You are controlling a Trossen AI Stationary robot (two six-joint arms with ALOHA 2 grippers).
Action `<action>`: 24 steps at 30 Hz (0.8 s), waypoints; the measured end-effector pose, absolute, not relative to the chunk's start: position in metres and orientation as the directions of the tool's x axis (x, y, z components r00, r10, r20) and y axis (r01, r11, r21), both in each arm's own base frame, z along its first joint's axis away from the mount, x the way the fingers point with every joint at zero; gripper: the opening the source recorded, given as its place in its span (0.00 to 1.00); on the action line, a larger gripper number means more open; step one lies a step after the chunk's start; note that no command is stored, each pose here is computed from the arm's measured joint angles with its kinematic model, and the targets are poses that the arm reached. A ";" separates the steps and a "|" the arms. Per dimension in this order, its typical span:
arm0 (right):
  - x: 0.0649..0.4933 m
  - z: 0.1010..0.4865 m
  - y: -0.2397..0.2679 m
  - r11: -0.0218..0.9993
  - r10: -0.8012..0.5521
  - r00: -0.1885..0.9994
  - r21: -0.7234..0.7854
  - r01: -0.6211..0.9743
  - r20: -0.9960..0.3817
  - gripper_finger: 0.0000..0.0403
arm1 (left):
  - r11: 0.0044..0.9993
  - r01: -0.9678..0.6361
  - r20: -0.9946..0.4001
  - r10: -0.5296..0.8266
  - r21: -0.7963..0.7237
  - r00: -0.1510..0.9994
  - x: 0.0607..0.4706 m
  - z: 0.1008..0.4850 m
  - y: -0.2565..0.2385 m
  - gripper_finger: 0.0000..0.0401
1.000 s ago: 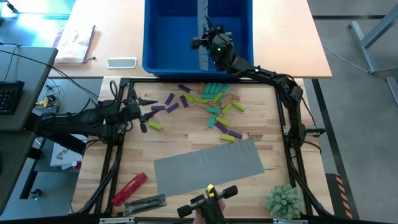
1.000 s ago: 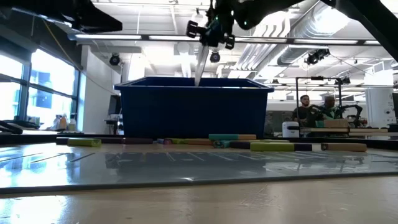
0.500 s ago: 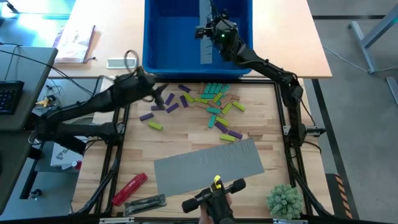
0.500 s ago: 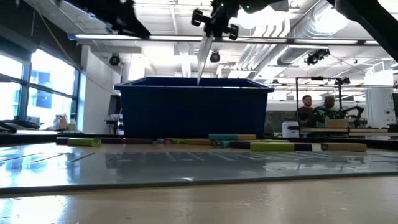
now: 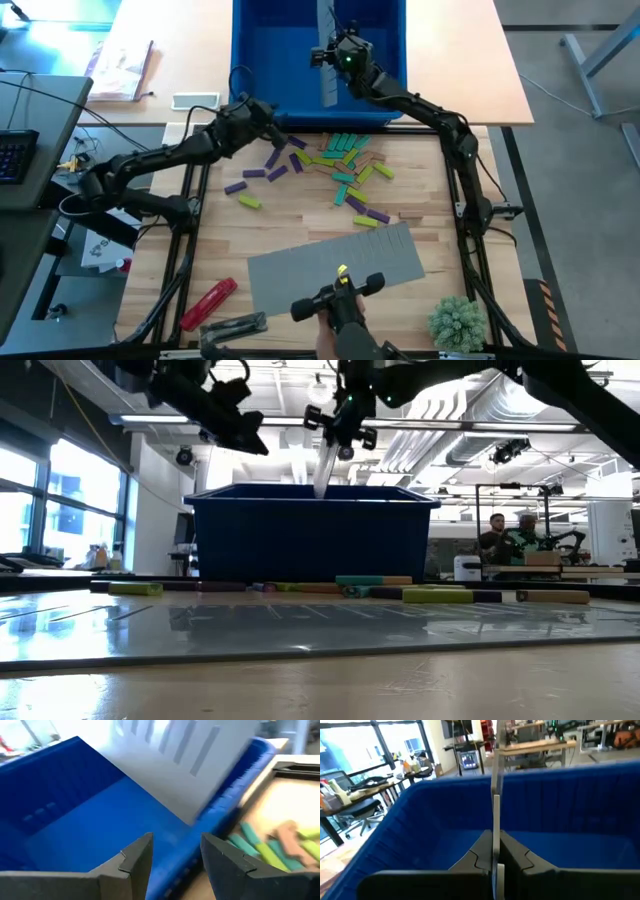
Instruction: Sort blocks
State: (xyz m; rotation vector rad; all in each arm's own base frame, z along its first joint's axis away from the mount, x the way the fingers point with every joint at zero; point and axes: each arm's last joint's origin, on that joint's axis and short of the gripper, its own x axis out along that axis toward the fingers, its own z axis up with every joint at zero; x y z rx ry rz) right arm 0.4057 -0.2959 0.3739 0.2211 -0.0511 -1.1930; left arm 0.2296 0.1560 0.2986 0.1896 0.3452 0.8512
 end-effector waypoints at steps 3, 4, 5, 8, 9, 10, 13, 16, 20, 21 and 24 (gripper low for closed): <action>0.406 0.375 -0.298 0.358 -0.925 0.376 0.214 0.909 -0.051 0.00 | 0.627 -0.710 -0.208 0.778 0.320 0.593 0.233 0.294 0.165 0.37; 0.406 0.377 -0.298 0.361 -0.925 0.379 0.221 0.906 -0.039 0.00 | 0.620 -0.712 -0.202 0.783 0.330 0.589 0.234 0.293 0.167 0.37; 0.405 0.379 -0.298 0.363 -0.925 0.379 0.227 0.904 -0.029 0.00 | 0.615 -0.712 -0.196 0.786 0.338 0.586 0.235 0.292 0.170 0.37; 0.405 0.379 -0.297 0.365 -0.924 0.381 0.225 0.903 -0.030 0.00 | 0.602 -0.711 -0.189 0.795 0.364 0.577 0.238 0.286 0.178 0.37; 0.405 0.378 -0.297 0.364 -0.924 0.381 0.219 0.905 -0.040 0.00 | 0.600 -0.708 -0.193 0.796 0.373 0.574 0.239 0.284 0.180 0.37; 0.405 0.377 -0.297 0.361 -0.923 0.381 0.219 0.906 -0.052 0.00 | 0.598 -0.705 -0.199 0.798 0.382 0.569 0.241 0.280 0.183 0.37; 0.407 0.375 -0.297 0.401 -0.899 0.433 0.274 0.874 -0.067 0.00 | 0.586 -0.694 -0.215 0.806 0.418 0.551 0.243 0.271 0.191 0.37; 0.411 0.376 -0.293 0.466 -0.862 0.504 0.301 0.832 -0.060 0.00 | 0.580 -0.683 -0.252 0.813 0.444 0.525 0.244 0.259 0.201 0.37; 0.414 0.377 -0.288 0.471 -0.870 0.491 0.213 0.856 -0.050 0.00 | 0.593 -0.668 -0.295 0.804 0.450 0.516 0.243 0.246 0.213 0.37; 0.413 0.377 -0.288 0.463 -0.876 0.480 0.188 0.866 -0.050 0.00 | 0.606 -0.660 -0.304 0.795 0.445 0.524 0.244 0.242 0.215 0.37; 0.413 0.377 -0.289 0.456 -0.883 0.467 0.147 0.877 -0.045 0.00 | 0.628 -0.650 -0.314 0.777 0.428 0.545 0.245 0.238 0.219 0.37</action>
